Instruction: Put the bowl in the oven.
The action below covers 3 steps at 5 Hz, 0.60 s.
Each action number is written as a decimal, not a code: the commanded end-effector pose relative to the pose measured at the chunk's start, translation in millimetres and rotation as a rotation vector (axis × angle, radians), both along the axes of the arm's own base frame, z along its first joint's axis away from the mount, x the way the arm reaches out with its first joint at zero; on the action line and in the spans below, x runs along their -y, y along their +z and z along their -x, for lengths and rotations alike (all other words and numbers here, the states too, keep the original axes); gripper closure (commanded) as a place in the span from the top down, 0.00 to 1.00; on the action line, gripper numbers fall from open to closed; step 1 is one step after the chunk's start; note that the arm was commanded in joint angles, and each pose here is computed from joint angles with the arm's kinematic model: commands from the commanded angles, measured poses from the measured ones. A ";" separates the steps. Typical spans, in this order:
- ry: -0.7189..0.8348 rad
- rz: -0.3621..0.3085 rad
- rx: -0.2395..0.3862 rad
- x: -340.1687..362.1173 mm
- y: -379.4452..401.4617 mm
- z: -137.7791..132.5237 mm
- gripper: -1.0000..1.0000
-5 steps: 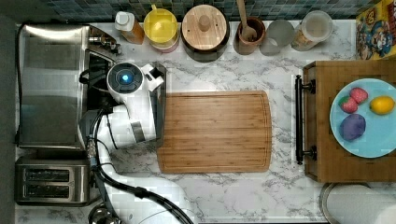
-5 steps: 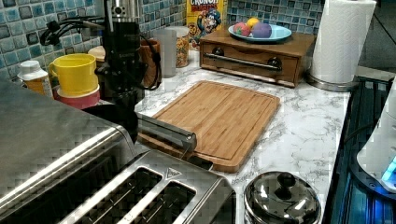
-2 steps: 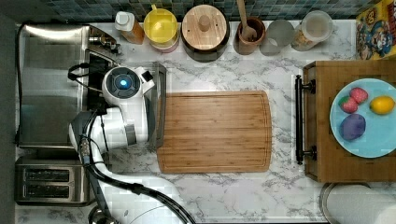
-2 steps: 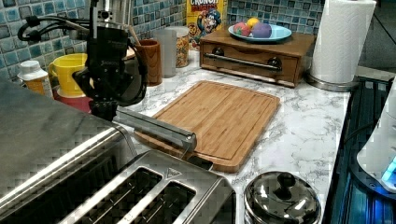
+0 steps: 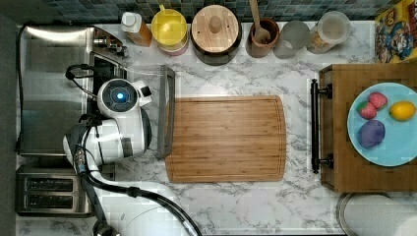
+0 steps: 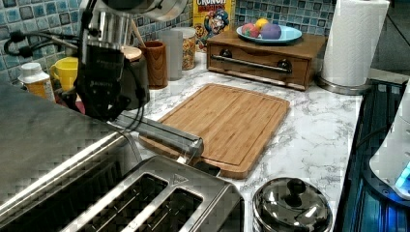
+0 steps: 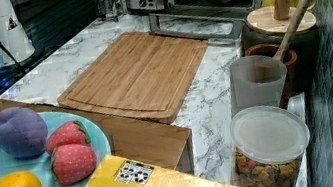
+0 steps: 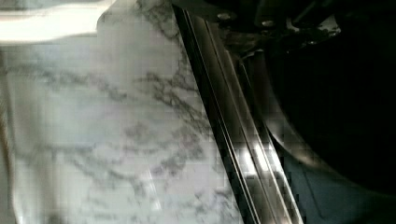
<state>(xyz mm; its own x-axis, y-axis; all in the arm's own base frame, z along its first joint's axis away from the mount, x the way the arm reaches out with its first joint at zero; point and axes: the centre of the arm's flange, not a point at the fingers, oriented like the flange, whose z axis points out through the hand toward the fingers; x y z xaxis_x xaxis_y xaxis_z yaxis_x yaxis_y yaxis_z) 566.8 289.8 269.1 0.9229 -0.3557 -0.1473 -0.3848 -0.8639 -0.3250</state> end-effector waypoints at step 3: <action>-0.082 -0.198 0.116 -3.1 50.6 -38.5 0.50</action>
